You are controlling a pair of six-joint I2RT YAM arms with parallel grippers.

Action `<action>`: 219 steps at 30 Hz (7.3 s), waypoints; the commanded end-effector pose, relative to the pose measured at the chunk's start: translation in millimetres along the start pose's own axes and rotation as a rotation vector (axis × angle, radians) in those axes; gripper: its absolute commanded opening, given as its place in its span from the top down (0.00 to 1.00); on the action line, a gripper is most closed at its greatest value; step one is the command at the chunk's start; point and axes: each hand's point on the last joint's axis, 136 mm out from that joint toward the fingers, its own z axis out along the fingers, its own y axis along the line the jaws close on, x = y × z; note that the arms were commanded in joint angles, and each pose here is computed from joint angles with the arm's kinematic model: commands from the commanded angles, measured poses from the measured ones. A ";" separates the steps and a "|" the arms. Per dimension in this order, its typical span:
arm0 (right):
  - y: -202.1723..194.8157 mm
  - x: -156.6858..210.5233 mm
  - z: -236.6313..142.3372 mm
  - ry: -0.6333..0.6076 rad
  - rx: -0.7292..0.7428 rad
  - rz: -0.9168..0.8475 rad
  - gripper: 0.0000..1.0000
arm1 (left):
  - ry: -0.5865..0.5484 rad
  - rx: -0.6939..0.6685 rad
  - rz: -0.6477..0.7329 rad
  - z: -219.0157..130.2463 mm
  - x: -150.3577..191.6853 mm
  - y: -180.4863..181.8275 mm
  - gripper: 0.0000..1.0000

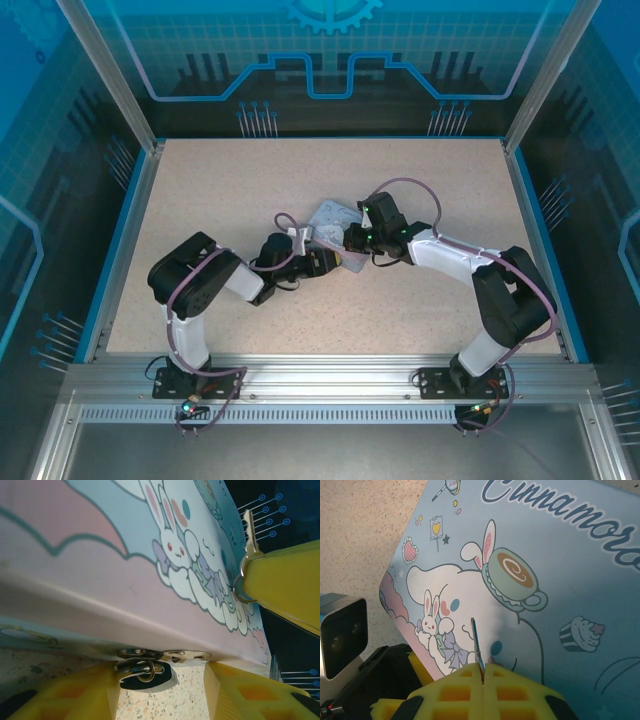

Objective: Unlock the padlock with the key

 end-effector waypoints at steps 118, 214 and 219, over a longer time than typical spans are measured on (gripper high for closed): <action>-2.3 19.9 28.7 0.040 0.022 -0.118 1.00 | -0.138 -0.316 0.187 -46.8 -37.5 58.2 0.36; -12.7 -42.2 -0.6 -0.115 -0.020 -0.075 1.00 | -0.019 0.054 0.013 18.6 -49.0 23.1 0.50; -25.6 -37.2 10.7 -0.070 0.027 -0.049 1.00 | -0.017 0.053 0.015 19.3 -49.2 23.2 0.50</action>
